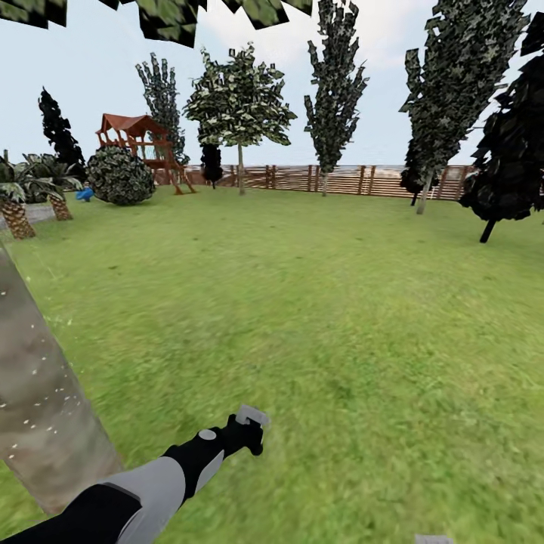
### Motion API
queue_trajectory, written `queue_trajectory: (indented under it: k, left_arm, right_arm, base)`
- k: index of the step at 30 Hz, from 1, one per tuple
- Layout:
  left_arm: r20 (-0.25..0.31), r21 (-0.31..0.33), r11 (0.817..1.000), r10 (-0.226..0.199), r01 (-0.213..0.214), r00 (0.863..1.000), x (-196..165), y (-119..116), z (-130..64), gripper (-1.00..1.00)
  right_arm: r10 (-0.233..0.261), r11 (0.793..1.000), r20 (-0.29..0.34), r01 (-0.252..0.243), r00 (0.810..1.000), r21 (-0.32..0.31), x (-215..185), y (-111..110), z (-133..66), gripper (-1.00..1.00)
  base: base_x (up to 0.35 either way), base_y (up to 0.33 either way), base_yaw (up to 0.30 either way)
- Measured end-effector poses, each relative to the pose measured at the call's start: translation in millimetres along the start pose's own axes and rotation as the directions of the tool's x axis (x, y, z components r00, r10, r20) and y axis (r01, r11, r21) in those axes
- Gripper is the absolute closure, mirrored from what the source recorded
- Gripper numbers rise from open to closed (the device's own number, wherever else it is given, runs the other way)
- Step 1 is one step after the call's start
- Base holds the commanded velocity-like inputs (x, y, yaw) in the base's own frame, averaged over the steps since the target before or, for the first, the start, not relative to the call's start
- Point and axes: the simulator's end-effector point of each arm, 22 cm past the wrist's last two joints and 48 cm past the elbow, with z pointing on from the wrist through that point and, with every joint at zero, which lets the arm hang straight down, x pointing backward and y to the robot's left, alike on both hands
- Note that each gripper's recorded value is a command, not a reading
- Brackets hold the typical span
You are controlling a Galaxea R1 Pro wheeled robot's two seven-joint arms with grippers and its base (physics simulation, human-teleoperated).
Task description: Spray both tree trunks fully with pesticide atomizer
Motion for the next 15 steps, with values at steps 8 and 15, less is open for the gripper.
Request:
queue_trajectory:
  k: [8, 15]
  left_arm:
    - [0.0, 0.0, 1.0, 0.0, 0.0, 1.0, 0.0, 0.0, 0.0, 1.0]
    - [0.001, 0.0, 1.0, 0.0, 0.0, 1.0, -0.3, 0.0, 0.0, 1.0]
  right_arm:
    - [0.0, 1.0, 0.0, 0.0, 1.0, 0.0, 0.1, -0.1, 0.0, -1.0]
    - [-0.001, 1.0, 0.0, 0.001, 1.0, 0.0, 0.0, -0.1, 0.0, -1.0]
  base:
    - [0.7, 0.0, 0.0]
    - [0.7, 0.0, 0.0]
